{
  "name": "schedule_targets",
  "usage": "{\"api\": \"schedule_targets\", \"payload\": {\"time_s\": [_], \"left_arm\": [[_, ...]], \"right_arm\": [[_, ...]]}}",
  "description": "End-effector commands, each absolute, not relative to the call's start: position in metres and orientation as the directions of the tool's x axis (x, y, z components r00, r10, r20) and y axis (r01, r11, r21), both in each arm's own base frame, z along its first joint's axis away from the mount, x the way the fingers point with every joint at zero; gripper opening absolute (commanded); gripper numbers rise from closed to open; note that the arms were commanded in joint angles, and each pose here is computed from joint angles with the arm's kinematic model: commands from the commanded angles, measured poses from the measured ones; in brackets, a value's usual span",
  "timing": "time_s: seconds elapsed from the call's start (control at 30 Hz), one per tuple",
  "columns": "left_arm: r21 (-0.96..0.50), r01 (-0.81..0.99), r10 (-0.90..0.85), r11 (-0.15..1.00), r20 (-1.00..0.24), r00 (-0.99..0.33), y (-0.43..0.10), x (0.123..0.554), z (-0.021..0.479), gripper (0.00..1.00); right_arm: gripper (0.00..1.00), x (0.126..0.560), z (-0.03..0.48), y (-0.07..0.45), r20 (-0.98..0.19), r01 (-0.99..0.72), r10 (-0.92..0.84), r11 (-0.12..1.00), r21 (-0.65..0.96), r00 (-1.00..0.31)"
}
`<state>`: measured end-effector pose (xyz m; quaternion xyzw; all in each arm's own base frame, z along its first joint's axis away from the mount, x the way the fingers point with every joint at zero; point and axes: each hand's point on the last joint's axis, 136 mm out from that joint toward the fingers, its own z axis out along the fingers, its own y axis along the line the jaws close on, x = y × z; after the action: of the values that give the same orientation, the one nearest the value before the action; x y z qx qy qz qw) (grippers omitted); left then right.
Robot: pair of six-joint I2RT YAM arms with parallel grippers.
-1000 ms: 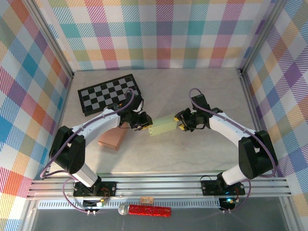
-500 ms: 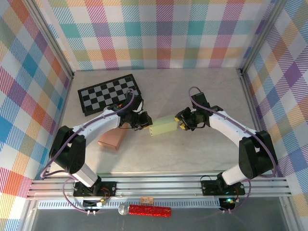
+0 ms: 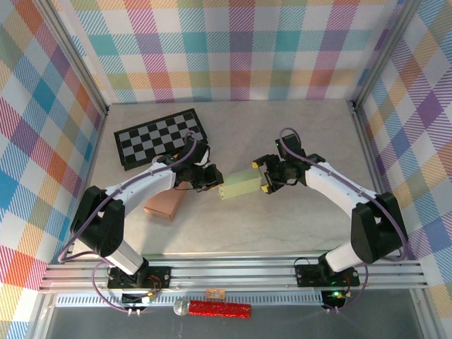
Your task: Fold the paper box
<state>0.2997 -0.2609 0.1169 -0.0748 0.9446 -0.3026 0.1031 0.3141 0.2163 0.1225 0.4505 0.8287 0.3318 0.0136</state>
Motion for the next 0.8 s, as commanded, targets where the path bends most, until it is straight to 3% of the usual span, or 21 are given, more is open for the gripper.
{"api": "schedule_targets", "payload": {"time_s": [0.0, 0.17, 0.4, 0.57, 0.77], "left_arm": [[-0.529, -0.083, -0.177, 0.844, -0.13, -0.976, -0.252, 0.284, 0.101, 0.16], [-0.526, -0.068, -0.166, 0.848, -0.141, -0.976, -0.254, 0.284, 0.104, 0.16], [-0.519, -0.042, -0.147, 0.853, -0.164, -0.975, -0.258, 0.282, 0.111, 0.18], [-0.517, -0.022, -0.14, 0.856, -0.189, -0.972, -0.258, 0.28, 0.12, 0.28], [-0.532, -0.009, -0.148, 0.847, -0.219, -0.965, -0.256, 0.278, 0.139, 0.34]], "right_arm": [[0.78, 0.324, 0.12, 0.222, 0.335, 0.804, 0.791, 0.304, 0.511, -0.512], [0.77, 0.33, 0.102, 0.231, 0.374, 0.83, 0.782, 0.307, 0.465, -0.499], [0.63, 0.331, 0.091, 0.244, 0.397, 0.781, 0.701, 0.381, 0.495, -0.593], [0.48, 0.331, 0.097, 0.245, 0.331, 0.681, 0.641, 0.429, 0.593, -0.693], [0.42, 0.333, 0.106, 0.25, 0.226, 0.524, 0.551, 0.474, 0.708, -0.804]]}}
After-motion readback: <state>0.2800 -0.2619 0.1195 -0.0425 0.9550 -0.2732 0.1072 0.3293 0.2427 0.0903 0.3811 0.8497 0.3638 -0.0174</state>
